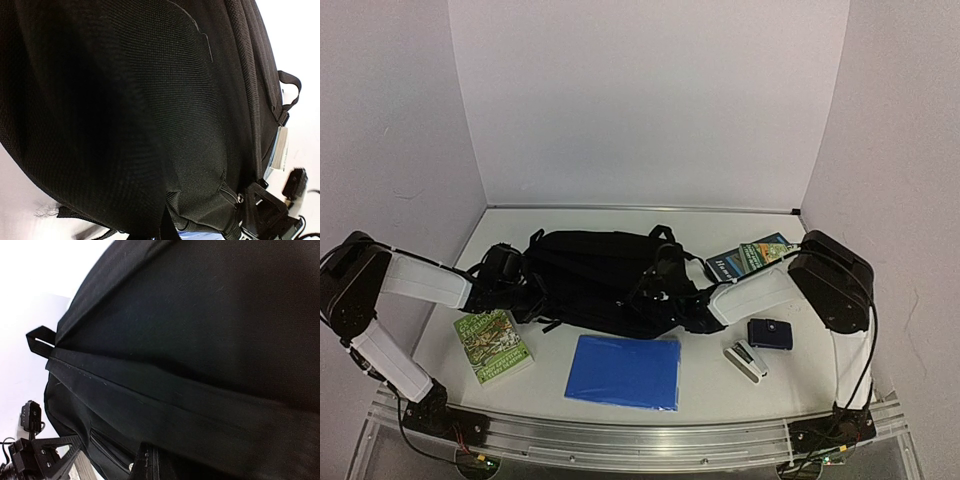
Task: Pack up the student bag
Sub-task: Unzip the student bag at the center of the board.
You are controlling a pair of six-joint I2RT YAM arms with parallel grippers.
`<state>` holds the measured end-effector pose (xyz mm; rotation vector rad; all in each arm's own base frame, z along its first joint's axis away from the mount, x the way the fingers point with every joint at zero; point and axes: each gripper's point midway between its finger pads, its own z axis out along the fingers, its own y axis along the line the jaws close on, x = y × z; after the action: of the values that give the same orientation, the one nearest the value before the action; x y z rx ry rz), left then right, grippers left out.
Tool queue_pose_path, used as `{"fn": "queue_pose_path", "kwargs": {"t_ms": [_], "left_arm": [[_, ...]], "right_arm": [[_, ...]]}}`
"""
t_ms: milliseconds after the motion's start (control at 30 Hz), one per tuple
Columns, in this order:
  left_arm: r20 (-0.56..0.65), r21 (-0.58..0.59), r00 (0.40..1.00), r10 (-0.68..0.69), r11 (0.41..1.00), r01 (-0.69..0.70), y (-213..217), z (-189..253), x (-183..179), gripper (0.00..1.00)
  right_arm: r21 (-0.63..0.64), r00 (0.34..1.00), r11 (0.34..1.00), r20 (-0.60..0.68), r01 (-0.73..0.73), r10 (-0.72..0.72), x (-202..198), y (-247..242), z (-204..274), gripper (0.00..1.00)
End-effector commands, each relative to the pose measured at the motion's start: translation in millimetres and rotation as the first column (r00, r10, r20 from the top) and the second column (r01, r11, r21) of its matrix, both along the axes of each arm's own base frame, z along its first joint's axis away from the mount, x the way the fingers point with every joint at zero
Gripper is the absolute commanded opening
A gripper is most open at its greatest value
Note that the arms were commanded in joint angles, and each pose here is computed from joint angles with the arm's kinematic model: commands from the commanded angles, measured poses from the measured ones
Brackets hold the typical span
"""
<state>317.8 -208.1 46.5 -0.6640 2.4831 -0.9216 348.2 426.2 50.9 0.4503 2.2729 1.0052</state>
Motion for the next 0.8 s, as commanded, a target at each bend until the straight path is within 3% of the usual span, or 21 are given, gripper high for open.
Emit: {"fn": "queue_pose_path", "kwargs": {"t_ms": [0,400,767], "left_arm": [[-0.014,0.076,0.998,0.067,0.995,-0.065,33.6,-4.7,-2.2,0.0],[0.059,0.084,0.998,0.01,0.996,-0.015,46.3,13.3,13.6,0.0],[0.173,0.143,0.975,-0.137,0.983,0.112,30.1,31.0,63.6,0.0]], "right_arm": [[-0.108,0.992,0.989,0.081,0.103,-0.094,7.2,-38.6,19.1,0.0],[-0.18,0.989,0.973,0.039,0.146,-0.141,-12.5,-77.0,-6.3,0.0],[-0.218,0.992,0.968,0.035,0.122,-0.118,-27.5,-93.2,-4.8,0.0]]}}
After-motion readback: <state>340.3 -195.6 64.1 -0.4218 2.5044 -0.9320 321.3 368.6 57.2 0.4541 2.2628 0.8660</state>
